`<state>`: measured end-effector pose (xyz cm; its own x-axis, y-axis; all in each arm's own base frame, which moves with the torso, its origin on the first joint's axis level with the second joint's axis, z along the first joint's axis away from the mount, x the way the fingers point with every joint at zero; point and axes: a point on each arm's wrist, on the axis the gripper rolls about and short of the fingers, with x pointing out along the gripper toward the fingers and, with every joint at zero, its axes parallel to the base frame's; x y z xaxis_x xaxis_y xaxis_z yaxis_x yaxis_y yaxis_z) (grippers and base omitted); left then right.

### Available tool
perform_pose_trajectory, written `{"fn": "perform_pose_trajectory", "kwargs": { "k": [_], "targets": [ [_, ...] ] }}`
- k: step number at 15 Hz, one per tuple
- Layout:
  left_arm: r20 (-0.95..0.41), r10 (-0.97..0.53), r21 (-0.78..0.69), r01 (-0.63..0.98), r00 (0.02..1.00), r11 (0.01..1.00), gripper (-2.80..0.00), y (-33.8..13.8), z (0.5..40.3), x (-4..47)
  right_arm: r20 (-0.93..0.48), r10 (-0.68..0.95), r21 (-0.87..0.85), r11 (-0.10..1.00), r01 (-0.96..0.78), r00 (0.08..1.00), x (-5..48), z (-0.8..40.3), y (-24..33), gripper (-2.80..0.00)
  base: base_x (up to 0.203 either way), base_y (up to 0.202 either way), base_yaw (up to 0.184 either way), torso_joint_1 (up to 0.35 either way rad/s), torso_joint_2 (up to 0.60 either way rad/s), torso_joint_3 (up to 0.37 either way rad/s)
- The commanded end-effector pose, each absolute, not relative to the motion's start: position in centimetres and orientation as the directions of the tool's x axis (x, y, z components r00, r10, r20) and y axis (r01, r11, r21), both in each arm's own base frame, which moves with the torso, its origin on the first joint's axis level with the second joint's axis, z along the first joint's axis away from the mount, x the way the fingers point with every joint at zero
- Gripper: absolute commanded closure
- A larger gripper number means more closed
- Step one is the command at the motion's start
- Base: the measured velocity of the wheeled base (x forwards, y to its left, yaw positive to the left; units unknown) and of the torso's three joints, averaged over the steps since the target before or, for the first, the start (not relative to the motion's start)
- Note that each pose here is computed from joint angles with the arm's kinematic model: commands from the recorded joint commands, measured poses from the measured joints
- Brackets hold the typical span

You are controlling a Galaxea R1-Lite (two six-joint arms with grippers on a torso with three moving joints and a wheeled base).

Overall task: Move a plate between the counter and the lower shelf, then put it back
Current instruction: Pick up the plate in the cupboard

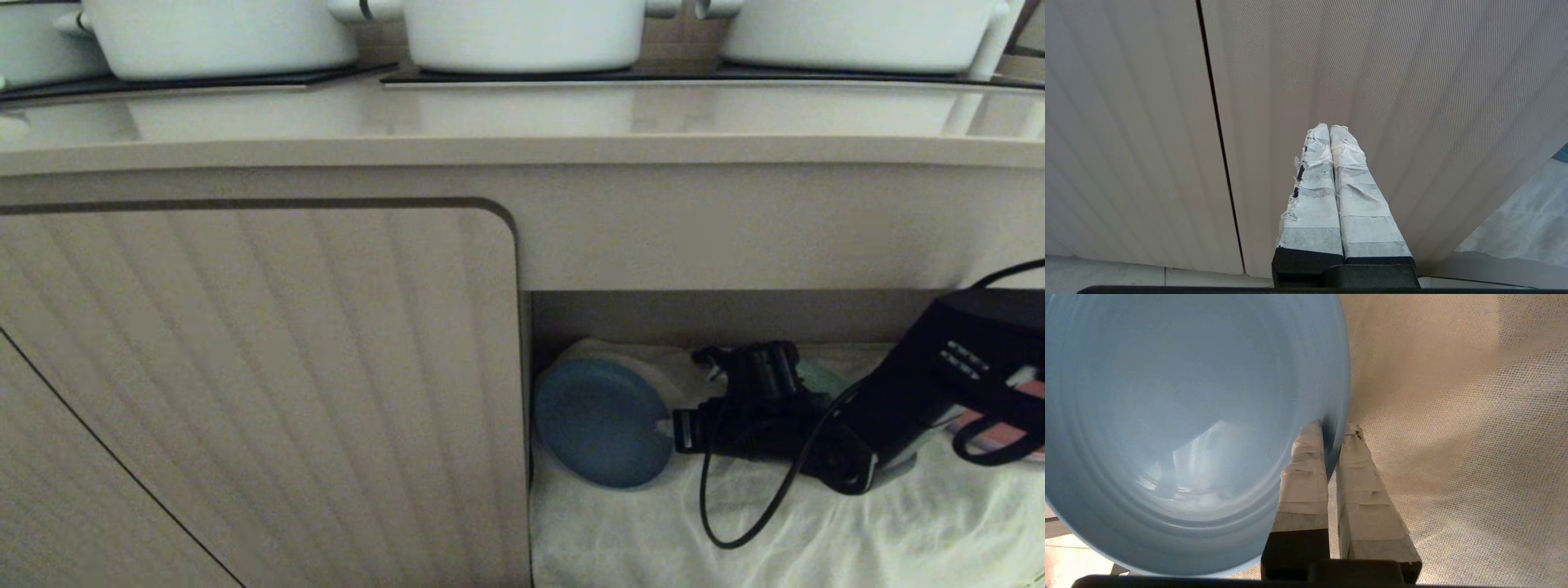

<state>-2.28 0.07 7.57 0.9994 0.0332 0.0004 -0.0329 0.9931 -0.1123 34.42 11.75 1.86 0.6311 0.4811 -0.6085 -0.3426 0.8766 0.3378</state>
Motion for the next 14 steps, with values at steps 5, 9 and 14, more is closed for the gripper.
{"fn": "perform_pose_trajectory", "kwargs": {
  "k": [5, 9, 14],
  "targets": [
    [0.001, 0.034, -0.113, -0.033, 0.999, 0.993, 0.00, 0.1, 7.6, -2.3, -0.601, 0.476, 0.336, 0.879, -0.338, 0.642, 34.2, 2.5, 11.6, 0.00, 0.000, 0.000, 0.000, 0.000, 0.00, 0.000],
    [0.002, 0.034, -0.113, -0.033, 0.999, 0.993, 0.00, 0.1, 7.6, -2.3, -0.607, 0.472, 0.335, 0.881, -0.333, 0.639, 33.5, 3.0, 11.2, 0.00, 0.000, 0.000, 0.000, 0.000, 0.00, 0.000],
    [0.002, 0.034, -0.113, -0.033, 0.999, 0.993, 0.00, 0.1, 7.6, -2.3, -0.618, 0.471, 0.336, 0.882, -0.331, 0.629, 32.2, 4.0, 10.8, 0.00, 0.000, 0.000, 0.000, 0.000, 0.00, 0.000]
  ]
}}
